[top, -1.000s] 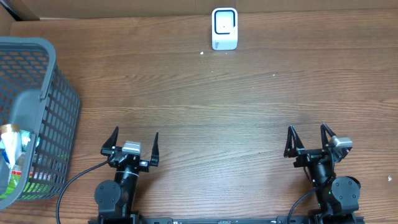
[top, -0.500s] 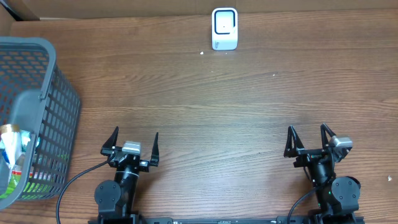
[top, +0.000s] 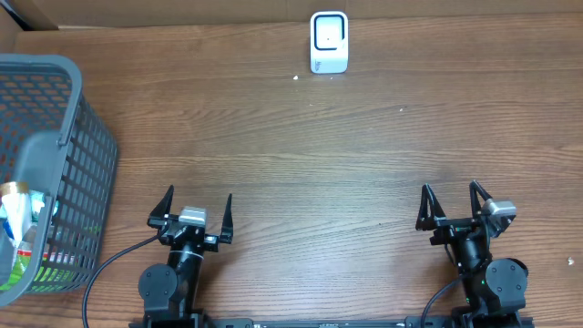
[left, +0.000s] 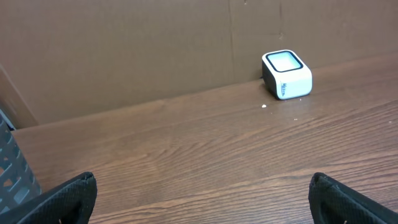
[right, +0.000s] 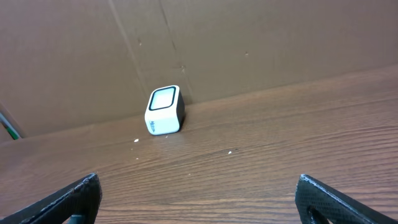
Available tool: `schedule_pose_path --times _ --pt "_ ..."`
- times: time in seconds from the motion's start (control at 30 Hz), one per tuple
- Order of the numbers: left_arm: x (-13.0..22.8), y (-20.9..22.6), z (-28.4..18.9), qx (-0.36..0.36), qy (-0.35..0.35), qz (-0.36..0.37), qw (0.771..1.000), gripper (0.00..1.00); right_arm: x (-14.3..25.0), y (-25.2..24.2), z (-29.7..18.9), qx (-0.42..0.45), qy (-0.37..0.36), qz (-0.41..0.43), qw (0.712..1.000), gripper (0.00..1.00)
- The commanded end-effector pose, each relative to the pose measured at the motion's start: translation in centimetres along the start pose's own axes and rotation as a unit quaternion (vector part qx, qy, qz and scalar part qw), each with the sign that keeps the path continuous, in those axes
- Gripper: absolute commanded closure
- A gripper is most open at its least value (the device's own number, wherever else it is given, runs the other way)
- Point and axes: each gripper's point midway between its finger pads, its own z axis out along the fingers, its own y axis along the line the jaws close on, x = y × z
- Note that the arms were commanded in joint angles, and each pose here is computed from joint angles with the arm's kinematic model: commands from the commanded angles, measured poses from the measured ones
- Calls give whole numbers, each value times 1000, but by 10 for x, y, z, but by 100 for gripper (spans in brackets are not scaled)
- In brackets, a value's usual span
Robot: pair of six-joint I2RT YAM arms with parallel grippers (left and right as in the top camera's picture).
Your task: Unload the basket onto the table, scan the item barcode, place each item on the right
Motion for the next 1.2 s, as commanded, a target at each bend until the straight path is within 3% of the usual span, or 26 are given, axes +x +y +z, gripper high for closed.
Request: schedule_pose_path --times 0.0,1.0,1.17 --pt "2 -3 0 5 -2 11 1000 0 1 -1 0 3 -3 0 1000 0" --pt "0 -4 0 8 -6 10 1000 0 -7 -6 0 17 -22 0 1000 0" --pt "-9 -2 0 6 -21 -33 999 0 -2 -8 0 21 -11 0 1000 0"
